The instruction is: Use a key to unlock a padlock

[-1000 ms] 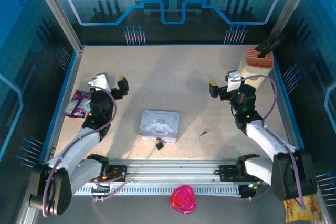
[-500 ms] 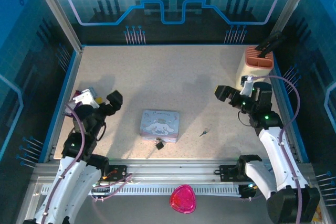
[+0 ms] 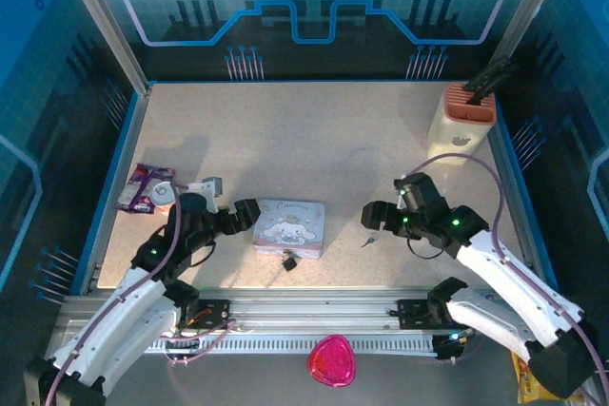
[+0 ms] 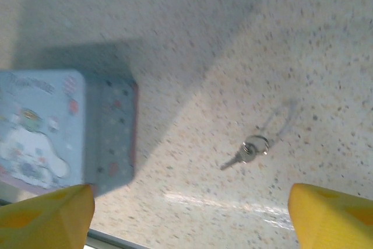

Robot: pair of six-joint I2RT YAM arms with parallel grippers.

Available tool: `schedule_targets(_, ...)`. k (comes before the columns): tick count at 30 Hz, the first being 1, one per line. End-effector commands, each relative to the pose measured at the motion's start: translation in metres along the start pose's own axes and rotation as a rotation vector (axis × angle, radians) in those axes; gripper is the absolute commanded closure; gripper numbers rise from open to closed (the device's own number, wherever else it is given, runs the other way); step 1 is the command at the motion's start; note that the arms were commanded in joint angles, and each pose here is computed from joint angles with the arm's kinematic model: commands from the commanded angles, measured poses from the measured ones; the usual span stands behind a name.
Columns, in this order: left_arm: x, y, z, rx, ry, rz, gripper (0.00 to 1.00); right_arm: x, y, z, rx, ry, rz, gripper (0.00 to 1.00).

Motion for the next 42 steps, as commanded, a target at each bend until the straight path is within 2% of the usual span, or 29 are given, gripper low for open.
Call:
schedule_targets(1, -0.003, 0.001, -0.008, -0.078, 0.071, 0.002, 0.01, -0.016, 0.018, -0.01, -0.111, 0.034, 0.062, 0.18)
schedule_targets(6, -0.009, 0.002, -0.008, -0.136, 0.122, 0.002, 0.01, -0.024, 0.04, -0.01, -0.137, 0.032, 0.134, 0.28)
schedule_targets(14, -0.017, 0.0, -0.003, -0.186, 0.136, -0.02, 0.01, -0.035, 0.065, -0.017, -0.188, 0.049, 0.206, 0.5)
schedule_targets(26, -0.019, 0.0, -0.003, -0.208, 0.135, -0.023, 0.01, -0.042, 0.091, -0.023, -0.232, 0.087, 0.236, 0.61)
schedule_targets(42, -0.019, 0.001, -0.004, -0.222, 0.142, -0.021, 0.01, -0.04, 0.106, -0.023, -0.275, 0.07, 0.251, 0.74)
Point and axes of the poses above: each hand's point on the last joint's axis, 136 mm out from that joint toward the fingers, its own y axis out along the fingers, its own z axis along the line the jaws close on, x = y × z, the point moved 5 cm from there along -y, back along the fingers, and after that the axes turned 12 degrees about -y, right-handed, at the moved point
